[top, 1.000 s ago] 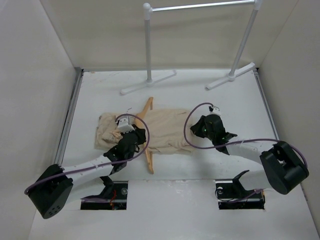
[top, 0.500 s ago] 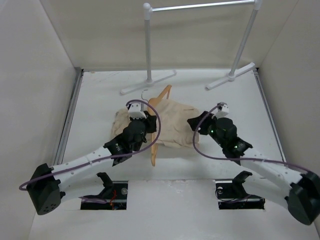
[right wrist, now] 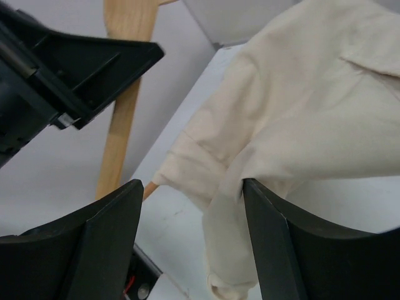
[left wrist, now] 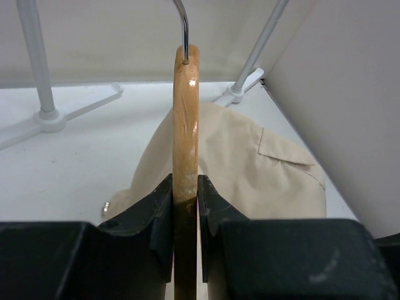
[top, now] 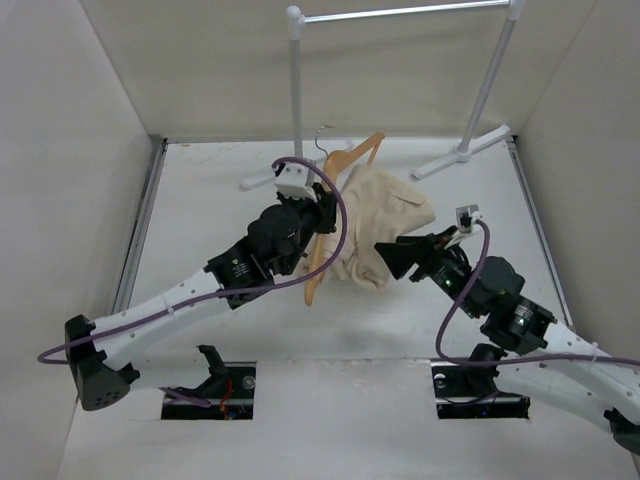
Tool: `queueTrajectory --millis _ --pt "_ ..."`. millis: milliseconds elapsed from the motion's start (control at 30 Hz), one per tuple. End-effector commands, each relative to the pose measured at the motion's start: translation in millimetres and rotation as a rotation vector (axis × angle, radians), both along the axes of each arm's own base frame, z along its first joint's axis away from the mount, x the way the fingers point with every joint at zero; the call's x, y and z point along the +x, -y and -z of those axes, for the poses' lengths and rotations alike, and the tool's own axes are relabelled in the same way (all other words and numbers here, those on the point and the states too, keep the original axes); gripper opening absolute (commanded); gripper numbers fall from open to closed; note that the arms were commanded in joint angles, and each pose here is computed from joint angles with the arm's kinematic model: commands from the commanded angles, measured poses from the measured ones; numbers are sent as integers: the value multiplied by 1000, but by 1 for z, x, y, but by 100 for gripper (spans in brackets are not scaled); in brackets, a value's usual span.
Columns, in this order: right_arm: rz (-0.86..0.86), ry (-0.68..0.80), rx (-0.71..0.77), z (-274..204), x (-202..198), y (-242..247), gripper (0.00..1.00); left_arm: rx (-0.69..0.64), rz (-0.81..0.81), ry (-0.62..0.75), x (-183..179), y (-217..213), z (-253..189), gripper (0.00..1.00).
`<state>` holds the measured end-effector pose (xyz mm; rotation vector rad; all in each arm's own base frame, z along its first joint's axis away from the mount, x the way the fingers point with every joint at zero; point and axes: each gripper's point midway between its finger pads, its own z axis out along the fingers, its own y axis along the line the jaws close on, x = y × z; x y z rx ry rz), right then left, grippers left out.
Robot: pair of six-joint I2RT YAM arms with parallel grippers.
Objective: Place the trousers on the hanger
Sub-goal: Place the trousers on the hanger, then place the hanger at the clothesline.
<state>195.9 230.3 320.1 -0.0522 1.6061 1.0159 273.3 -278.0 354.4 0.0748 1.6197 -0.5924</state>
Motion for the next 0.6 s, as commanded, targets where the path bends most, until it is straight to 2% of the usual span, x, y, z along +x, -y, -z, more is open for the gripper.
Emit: queueTrajectory --millis 0,167,300,333,400,467,500,567 --pt "182 -24 -84 10 15 40 72 -76 3 86 -4 -7 -54 0" --pt "320 -77 -117 31 27 84 73 -73 -3 90 -2 -14 -63 0" --pt "279 -65 -96 27 22 86 69 -51 -11 90 3 -12 -62 0" --pt "265 -63 -97 26 21 84 64 -43 -11 88 4 -10 -61 0" --pt "243 -55 -93 22 19 81 41 -35 -13 89 7 -7 -62 0" --pt "183 -36 -67 14 15 66 22 -34 -7 88 10 1 -62 0" --pt "134 -19 -44 8 11 55 18 -31 1 86 11 6 -63 0" --pt "28 10 9 -6 0 26 19 -24 15 83 12 17 -61 0"
